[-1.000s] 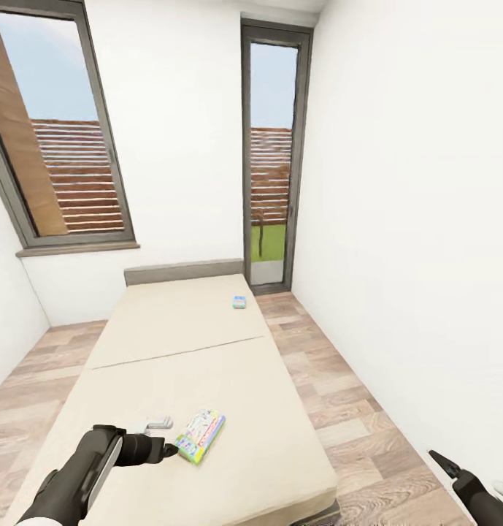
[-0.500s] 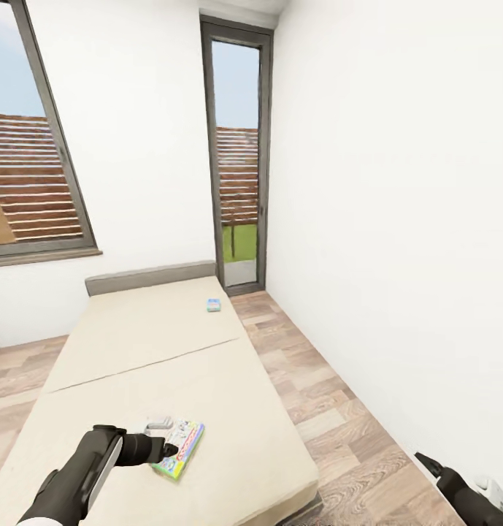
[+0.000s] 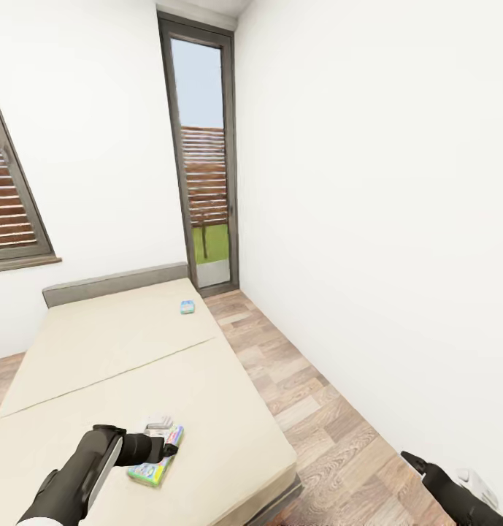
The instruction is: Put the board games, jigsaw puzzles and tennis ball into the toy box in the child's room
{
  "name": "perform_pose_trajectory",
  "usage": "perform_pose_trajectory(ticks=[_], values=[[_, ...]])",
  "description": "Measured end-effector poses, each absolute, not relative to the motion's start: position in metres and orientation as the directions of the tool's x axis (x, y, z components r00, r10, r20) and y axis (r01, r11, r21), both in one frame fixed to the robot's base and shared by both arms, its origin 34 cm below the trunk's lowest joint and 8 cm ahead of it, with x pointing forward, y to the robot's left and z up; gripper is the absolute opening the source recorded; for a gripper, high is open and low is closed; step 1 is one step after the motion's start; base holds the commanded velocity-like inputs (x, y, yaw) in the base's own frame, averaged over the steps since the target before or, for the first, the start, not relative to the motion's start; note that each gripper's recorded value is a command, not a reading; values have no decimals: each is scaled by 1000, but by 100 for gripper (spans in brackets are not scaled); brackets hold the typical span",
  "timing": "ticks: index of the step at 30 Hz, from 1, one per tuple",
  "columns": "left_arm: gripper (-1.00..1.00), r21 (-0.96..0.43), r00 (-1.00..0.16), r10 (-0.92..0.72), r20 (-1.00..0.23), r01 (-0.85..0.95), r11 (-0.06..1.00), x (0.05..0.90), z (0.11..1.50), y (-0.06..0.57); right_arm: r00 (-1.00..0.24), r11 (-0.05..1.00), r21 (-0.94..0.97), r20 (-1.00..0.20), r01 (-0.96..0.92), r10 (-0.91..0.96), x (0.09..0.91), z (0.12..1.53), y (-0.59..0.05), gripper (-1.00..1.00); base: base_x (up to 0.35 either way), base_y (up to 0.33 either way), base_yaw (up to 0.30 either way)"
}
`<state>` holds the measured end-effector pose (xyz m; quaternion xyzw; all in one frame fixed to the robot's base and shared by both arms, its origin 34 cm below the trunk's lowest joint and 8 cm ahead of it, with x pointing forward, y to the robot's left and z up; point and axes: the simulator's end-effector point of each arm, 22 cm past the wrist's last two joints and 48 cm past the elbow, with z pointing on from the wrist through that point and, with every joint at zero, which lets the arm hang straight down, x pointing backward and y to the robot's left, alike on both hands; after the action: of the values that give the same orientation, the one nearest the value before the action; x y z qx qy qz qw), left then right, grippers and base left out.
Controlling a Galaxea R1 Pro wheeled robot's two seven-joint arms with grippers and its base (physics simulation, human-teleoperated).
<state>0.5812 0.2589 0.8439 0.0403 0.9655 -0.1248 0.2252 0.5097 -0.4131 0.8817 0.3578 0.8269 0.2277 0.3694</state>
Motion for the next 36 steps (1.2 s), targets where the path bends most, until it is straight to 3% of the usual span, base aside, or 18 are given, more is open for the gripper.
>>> perform_pose_trajectory(ticks=[11, 17, 36], values=[[100, -231, -896, -8, -445, 106, 967, 582, 845, 265, -598, 805, 389, -540, 447, 593, 568, 901, -394, 100, -2, 1, -163], [100, -279, -873, -155, -463, -22, 960, 594, 856, 298, -682, 895, 187, -590, 404, 431, 608, 926, -363, 100, 0, 0, -10], [100, -174, -839, -206, -504, -135, 975, 615, 870, 341, -700, 917, 122, -610, 380, 371, 617, 934, -349, 100, 0, 0, 21]])
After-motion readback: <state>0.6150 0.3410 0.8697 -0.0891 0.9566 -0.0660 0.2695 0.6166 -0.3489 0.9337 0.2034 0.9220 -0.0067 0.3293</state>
